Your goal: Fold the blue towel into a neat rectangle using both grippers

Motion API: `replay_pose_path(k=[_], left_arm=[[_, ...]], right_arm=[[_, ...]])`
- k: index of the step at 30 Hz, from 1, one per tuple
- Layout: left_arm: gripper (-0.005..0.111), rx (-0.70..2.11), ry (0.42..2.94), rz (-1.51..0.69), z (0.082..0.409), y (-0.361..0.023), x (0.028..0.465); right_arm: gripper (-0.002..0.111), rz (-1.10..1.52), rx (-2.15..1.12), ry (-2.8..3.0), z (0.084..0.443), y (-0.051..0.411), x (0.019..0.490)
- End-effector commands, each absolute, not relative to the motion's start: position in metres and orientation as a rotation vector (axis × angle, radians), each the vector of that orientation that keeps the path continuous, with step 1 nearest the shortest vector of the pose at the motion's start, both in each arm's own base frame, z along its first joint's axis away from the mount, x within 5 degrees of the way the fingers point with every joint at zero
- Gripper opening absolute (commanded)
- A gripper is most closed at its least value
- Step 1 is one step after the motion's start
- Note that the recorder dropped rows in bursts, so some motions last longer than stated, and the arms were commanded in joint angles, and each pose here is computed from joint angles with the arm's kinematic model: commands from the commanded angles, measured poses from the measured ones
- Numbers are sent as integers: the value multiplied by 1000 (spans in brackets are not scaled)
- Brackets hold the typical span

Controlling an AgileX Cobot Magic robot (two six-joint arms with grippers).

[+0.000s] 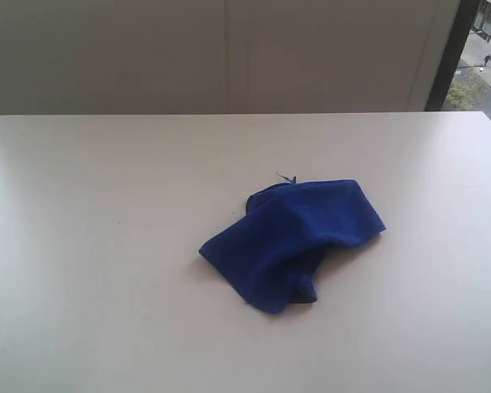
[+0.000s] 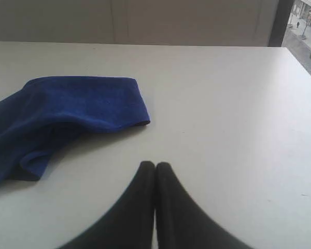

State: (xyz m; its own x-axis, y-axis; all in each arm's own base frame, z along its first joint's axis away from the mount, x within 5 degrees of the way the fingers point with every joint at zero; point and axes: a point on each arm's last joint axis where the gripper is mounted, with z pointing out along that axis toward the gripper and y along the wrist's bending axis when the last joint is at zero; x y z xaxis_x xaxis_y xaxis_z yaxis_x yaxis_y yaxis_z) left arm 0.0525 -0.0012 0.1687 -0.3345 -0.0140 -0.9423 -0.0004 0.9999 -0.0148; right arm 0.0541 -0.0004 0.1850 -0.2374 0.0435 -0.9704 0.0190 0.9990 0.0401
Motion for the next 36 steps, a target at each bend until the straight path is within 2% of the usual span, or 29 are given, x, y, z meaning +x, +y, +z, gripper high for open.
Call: replay_pose_path(k=[1,19,21,24,27,36], left_arm=[[0,-13,1910,-11,168,-1,52],[0,5,1892,8,170,-1,53],[0,35,1841,36,174,0,54],[0,22,1596,56,196,1,58],[0,14,1475,64,207,2,57],[0,4,1357,67,218,2,55]], right_arm=[[0,21,40,1800,185,0,54],[0,21,40,1800,185,0,54],[0,21,40,1800,185,0,54],[0,21,40,1800,185,0,54],[0,21,40,1800,185,0,54],[0,21,40,1800,185,0,54]])
